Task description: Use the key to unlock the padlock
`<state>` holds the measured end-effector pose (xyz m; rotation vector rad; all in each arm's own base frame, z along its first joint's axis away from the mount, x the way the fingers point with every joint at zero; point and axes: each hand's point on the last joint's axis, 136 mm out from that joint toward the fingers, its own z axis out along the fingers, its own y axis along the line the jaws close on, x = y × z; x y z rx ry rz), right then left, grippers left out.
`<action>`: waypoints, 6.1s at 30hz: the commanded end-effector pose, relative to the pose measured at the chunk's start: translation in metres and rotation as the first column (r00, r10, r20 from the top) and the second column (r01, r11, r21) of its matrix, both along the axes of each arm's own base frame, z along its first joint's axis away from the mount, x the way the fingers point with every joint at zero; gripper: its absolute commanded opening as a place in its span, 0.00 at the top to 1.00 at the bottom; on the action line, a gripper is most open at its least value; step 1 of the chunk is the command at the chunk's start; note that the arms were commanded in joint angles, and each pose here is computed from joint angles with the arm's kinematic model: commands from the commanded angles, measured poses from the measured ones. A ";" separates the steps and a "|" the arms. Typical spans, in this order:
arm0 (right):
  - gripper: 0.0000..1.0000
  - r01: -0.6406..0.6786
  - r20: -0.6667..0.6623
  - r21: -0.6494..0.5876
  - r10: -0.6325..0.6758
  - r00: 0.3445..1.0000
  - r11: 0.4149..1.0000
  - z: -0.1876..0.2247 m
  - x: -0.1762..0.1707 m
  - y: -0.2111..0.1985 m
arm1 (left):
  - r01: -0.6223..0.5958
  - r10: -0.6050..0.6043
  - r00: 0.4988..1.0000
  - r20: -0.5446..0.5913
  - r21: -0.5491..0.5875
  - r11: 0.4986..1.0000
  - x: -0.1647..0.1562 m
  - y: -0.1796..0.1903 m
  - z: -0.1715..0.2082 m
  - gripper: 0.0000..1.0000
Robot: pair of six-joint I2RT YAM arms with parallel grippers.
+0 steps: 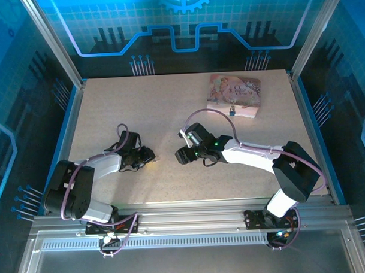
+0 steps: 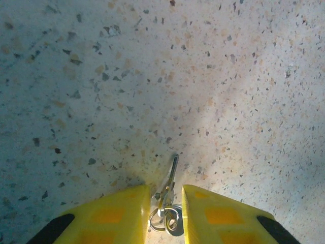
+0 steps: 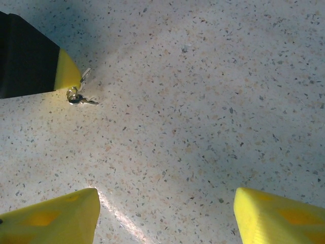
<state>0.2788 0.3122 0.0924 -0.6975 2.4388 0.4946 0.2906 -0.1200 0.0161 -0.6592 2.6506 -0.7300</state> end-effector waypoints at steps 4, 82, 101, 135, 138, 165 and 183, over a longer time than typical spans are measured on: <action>0.30 -0.002 0.001 -0.024 0.002 1.000 1.000 0.001 -0.003 0.002 | 0.019 -0.020 0.999 -0.029 -0.030 0.999 -0.004 -0.010 -0.008 0.76; 0.50 0.033 -0.036 0.525 -0.017 0.999 0.850 0.172 -0.049 -0.122 | 0.892 -0.641 -0.150 0.753 0.382 0.240 -0.032 -0.250 0.203 1.00; 0.56 -0.048 0.032 0.556 0.037 0.999 0.830 0.171 -0.043 -0.116 | 0.957 -0.586 -0.033 0.810 0.194 0.215 -0.039 -0.239 0.228 1.00; 0.58 -0.132 0.069 0.594 0.113 0.991 0.794 0.177 -0.048 -0.107 | 0.973 -0.571 -0.036 0.820 0.159 0.168 -0.055 -0.221 0.249 1.00; 0.63 -0.146 0.061 0.603 0.137 0.989 0.784 0.176 -0.050 -0.102 | 0.974 -0.568 -0.032 0.823 0.154 0.167 -0.055 -0.221 0.250 1.00; 1.00 -0.217 0.077 0.601 0.215 0.974 0.769 0.182 -0.041 -0.080 | 0.913 -0.584 0.231 0.778 0.035 0.408 -0.024 -0.207 0.252 0.52; 1.00 -0.465 0.239 0.581 0.406 0.882 0.667 0.228 -0.020 -0.037 | 0.793 -0.335 0.295 0.895 -0.033 0.609 -0.030 -0.171 0.284 0.46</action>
